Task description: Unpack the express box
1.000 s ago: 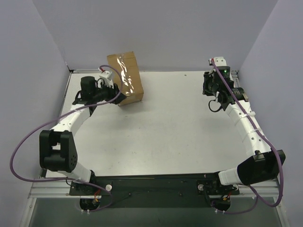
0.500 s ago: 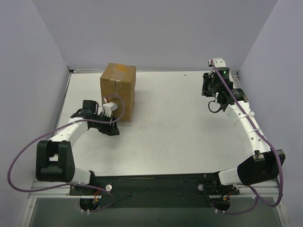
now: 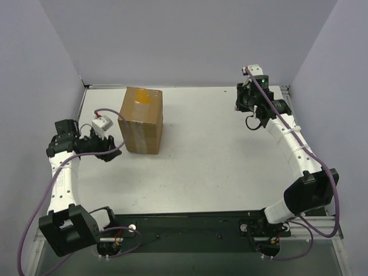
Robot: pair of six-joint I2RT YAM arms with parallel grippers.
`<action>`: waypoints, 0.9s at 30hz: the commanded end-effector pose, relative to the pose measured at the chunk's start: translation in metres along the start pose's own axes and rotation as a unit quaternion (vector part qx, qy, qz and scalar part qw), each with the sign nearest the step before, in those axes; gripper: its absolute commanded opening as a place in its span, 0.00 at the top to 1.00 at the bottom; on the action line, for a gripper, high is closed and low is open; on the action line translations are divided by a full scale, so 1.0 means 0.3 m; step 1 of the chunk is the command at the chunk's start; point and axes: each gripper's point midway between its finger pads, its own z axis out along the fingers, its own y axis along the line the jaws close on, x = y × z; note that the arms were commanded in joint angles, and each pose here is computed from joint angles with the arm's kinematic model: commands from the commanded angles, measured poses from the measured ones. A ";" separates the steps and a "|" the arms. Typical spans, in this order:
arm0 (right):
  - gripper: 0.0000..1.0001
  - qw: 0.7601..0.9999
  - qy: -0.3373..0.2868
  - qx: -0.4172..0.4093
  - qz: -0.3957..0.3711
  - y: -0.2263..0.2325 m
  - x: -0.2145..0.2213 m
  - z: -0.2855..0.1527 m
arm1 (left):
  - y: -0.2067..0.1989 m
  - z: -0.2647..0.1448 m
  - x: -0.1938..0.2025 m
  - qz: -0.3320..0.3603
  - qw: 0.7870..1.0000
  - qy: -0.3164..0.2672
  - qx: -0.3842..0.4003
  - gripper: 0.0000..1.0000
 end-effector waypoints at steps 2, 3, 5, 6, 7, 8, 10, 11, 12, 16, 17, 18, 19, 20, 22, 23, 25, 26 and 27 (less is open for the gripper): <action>1.00 1.000 -0.023 -0.014 -0.001 0.040 -0.069 0.004 | 0.175 -0.127 -0.518 -0.030 0.966 -0.242 -0.081 0.25; 1.00 1.000 -0.022 -0.015 -0.002 0.043 -0.066 0.006 | 0.208 -0.125 -0.549 -0.097 0.957 -0.261 -0.083 0.25; 1.00 1.000 -0.019 -0.016 -0.003 0.046 -0.059 0.006 | 0.311 -0.086 -0.588 -0.134 0.947 -0.280 -0.085 0.24; 1.00 1.000 -0.020 -0.015 -0.003 0.043 -0.058 0.004 | 0.331 -0.076 -0.611 -0.180 0.938 -0.287 -0.072 0.24; 1.00 1.000 -0.017 -0.015 -0.004 0.043 -0.046 0.005 | 0.363 -0.081 -0.666 -0.168 0.931 -0.317 -0.069 0.24; 1.00 1.000 -0.016 -0.014 -0.005 0.042 -0.041 0.005 | 0.418 -0.025 -0.650 -0.197 0.927 -0.314 -0.058 0.24; 1.00 1.000 -0.017 -0.014 -0.006 0.040 -0.035 -0.005 | 0.451 0.002 -0.718 -0.222 0.914 -0.338 -0.034 0.24; 1.00 1.000 -0.013 -0.013 -0.007 0.038 -0.019 -0.004 | 0.492 0.073 -0.699 -0.245 0.914 -0.322 -0.015 0.24; 1.00 1.000 -0.015 -0.013 -0.009 0.036 -0.019 -0.016 | 0.492 0.104 -0.713 -0.257 0.913 -0.316 0.007 0.21; 1.00 1.000 -0.015 -0.008 -0.019 0.017 0.010 -0.040 | 0.497 0.228 -0.760 -0.293 0.911 -0.282 0.061 0.03; 1.00 1.000 -0.013 -0.006 -0.019 0.008 0.023 -0.049 | 0.488 0.288 -0.743 -0.301 0.913 -0.268 0.071 0.03; 1.00 1.000 -0.011 -0.005 -0.020 0.005 0.031 -0.053 | 0.483 0.311 -0.740 -0.303 0.913 -0.262 0.078 0.03; 1.00 1.000 -0.013 0.011 -0.022 -0.017 0.034 -0.058 | 0.471 0.336 -0.745 -0.302 0.914 -0.257 0.089 0.03; 1.00 1.000 -0.012 0.011 -0.024 -0.020 0.041 -0.061 | 0.457 0.395 -0.721 -0.310 0.914 -0.240 0.104 0.03; 1.00 1.000 -0.011 0.012 -0.023 -0.025 0.054 -0.074 | 0.408 0.443 -0.713 -0.303 0.915 -0.223 0.145 0.03; 1.00 1.000 -0.010 0.010 -0.023 -0.021 0.060 -0.075 | 0.401 0.484 -0.692 -0.318 0.910 -0.211 0.162 0.03; 1.00 1.000 -0.005 0.010 -0.024 -0.022 0.070 -0.081 | 0.330 0.528 -0.701 -0.304 0.908 -0.200 0.208 0.03; 1.00 0.999 -0.003 0.010 -0.038 -0.026 0.073 -0.083 | 0.305 0.563 -0.678 -0.332 0.896 -0.184 0.231 0.03; 1.00 0.999 -0.002 0.010 -0.040 -0.026 0.073 -0.084 | 0.263 0.589 -0.677 -0.336 0.891 -0.177 0.249 0.03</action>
